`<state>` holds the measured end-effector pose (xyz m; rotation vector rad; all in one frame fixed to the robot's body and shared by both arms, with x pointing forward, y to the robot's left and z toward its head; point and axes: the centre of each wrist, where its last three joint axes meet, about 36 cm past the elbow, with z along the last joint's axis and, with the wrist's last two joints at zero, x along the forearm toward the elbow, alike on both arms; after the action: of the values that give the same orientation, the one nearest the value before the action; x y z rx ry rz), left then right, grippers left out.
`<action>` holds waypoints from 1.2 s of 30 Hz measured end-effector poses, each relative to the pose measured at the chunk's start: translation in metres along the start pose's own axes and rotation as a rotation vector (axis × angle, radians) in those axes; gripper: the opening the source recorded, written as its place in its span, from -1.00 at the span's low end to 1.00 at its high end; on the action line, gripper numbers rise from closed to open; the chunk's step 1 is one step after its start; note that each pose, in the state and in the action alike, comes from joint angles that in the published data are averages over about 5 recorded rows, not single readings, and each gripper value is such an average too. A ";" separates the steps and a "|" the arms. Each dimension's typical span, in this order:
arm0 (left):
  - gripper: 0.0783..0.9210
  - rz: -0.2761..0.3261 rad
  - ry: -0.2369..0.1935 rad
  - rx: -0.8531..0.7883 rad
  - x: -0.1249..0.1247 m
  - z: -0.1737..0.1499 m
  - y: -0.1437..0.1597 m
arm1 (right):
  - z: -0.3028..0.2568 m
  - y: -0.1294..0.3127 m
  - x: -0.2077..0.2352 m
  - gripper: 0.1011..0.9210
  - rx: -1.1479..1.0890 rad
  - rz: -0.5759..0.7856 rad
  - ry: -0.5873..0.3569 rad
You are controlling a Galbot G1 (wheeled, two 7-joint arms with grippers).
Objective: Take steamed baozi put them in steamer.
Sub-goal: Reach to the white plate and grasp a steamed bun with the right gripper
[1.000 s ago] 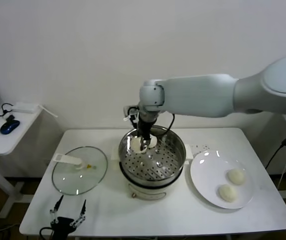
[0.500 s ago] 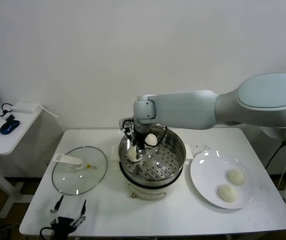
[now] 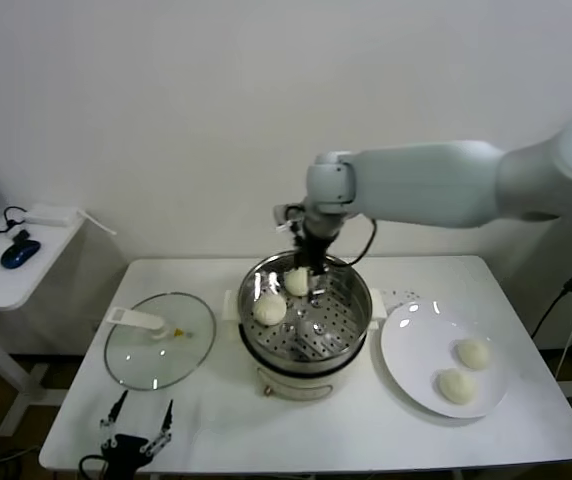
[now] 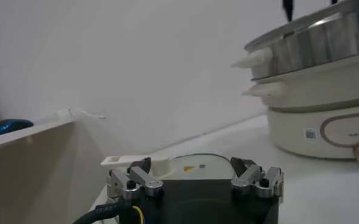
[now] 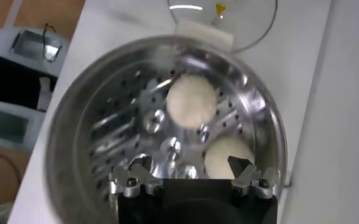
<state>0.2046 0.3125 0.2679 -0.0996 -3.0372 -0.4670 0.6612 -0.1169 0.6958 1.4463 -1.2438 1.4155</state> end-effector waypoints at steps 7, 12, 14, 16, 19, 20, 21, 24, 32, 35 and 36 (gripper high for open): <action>0.77 0.002 -0.004 0.001 -0.001 -0.001 -0.003 | 0.086 0.036 0.017 0.76 -0.018 -0.044 0.037; 0.77 0.004 -0.004 0.003 -0.002 -0.001 -0.006 | 0.138 0.069 0.003 0.76 -0.026 -0.076 0.057; 0.77 0.003 -0.004 0.004 -0.002 -0.001 -0.006 | 0.155 0.082 -0.006 0.76 -0.030 -0.089 0.062; 0.77 0.000 -0.004 0.003 -0.002 -0.001 -0.006 | 0.170 0.095 -0.017 0.76 -0.035 -0.102 0.067; 0.77 -0.003 -0.001 0.003 -0.002 0.000 -0.006 | 0.190 0.113 -0.036 0.76 -0.042 -0.115 0.077; 0.77 -0.003 0.000 0.003 -0.002 0.000 -0.006 | 0.196 0.118 -0.042 0.76 -0.045 -0.118 0.081; 0.77 -0.003 0.000 0.003 -0.001 0.000 -0.006 | 0.202 0.124 -0.049 0.76 -0.048 -0.119 0.084; 0.77 -0.004 0.001 0.002 -0.001 0.001 -0.006 | 0.217 0.139 -0.067 0.76 -0.056 -0.121 0.093; 0.77 -0.007 0.010 0.001 0.002 0.003 -0.006 | 0.245 0.168 -0.106 0.76 -0.077 -0.114 0.107; 0.77 -0.007 0.013 0.001 0.002 0.004 -0.006 | 0.251 0.175 -0.119 0.76 -0.083 -0.115 0.113; 0.77 -0.007 0.014 0.001 0.002 0.004 -0.006 | 0.253 0.177 -0.123 0.76 -0.085 -0.116 0.115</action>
<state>0.2016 0.3080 0.2623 -0.0858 -3.0249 -0.4641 0.5669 -0.3867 0.5260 1.3384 -1.1173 1.3326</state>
